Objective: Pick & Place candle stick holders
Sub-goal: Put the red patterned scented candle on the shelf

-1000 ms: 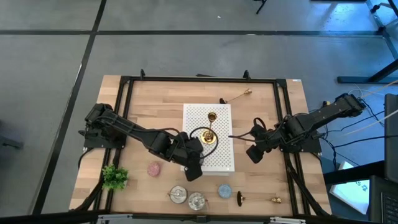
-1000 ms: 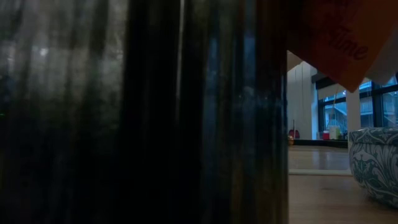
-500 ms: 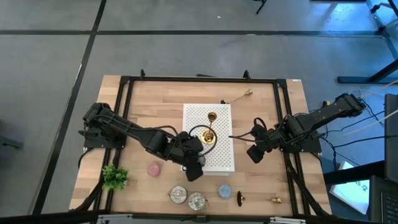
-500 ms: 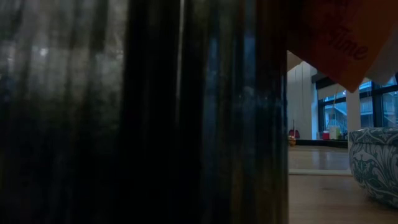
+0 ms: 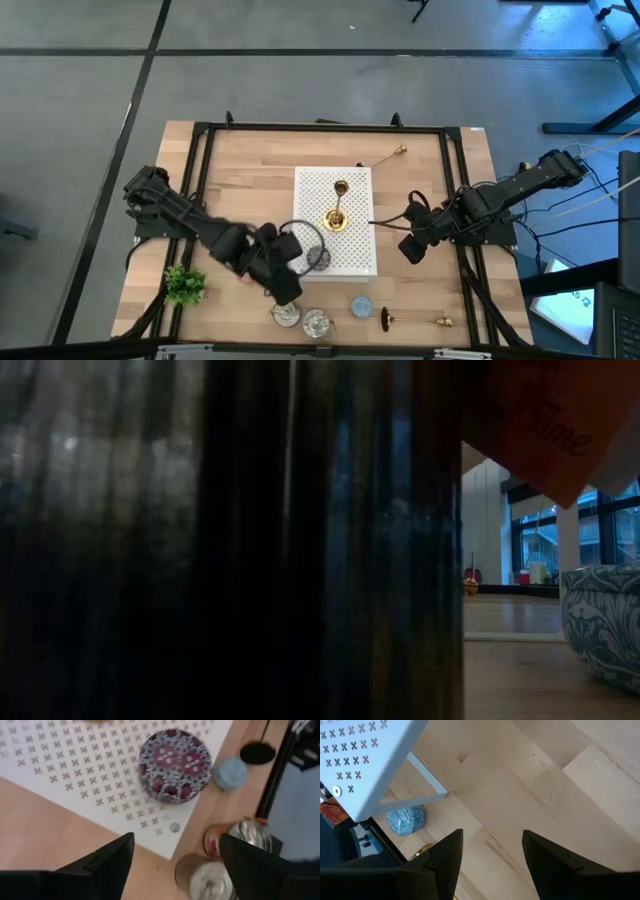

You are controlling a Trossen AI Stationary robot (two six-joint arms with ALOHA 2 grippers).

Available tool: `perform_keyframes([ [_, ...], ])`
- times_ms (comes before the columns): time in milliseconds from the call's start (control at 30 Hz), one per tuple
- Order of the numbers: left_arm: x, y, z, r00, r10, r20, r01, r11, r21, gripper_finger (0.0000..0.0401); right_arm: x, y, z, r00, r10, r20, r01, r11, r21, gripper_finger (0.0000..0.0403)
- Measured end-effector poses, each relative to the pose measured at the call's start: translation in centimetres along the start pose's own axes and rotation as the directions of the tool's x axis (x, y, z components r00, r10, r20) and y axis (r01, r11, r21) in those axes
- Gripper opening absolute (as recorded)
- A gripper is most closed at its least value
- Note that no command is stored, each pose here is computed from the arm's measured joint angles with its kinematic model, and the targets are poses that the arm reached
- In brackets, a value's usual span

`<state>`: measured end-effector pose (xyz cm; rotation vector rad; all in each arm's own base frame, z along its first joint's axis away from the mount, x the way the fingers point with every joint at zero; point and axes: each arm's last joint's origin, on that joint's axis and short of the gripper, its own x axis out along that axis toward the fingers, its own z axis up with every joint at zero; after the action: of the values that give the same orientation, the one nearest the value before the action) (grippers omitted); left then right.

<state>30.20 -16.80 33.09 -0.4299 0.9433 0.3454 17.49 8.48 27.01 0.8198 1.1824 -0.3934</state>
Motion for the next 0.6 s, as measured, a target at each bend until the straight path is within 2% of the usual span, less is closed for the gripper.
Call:
perform_keyframes([
  [167, 0.2, -0.2, -1.2, 0.978, 0.115, 0.173, -0.118, 0.993, 0.005, 0.0261, 0.0, 0.0, -0.1, 1.0, -0.007, 0.011, 0.007, 1.0, -0.004, 0.0209],
  [267, 0.4, -0.2, -1.2, 0.964, 0.139, 0.225, -0.152, 0.987, 0.042, 0.0255, 0.0, 0.0, -0.1, 1.0, -0.008, 0.012, 0.008, 1.0, -0.004, 0.0209],
  [367, 1.0, -0.1, -1.2, 0.97, 0.125, 0.209, -0.139, 0.989, 0.053, 0.0254, 0.0, 0.0, -0.2, 1.0, -0.007, 0.01, 0.007, 1.0, -0.01, 0.0209],
  [500, 1.8, -0.7, -1.7, 0.979, 0.05, 0.2, -0.056, 0.998, 0.025, 0.0253, 0.0, 0.1, -0.6, 1.0, -0.003, 0.002, 0.003, 1.0, -0.024, 0.0209],
  [600, 2.3, -1.0, -2.5, 0.979, 0.029, 0.2, -0.041, 0.998, 0.056, 0.0253, 0.0, 0.2, -0.8, 1.0, -0.003, 0.001, 0.003, 1.0, -0.023, 0.0209],
])
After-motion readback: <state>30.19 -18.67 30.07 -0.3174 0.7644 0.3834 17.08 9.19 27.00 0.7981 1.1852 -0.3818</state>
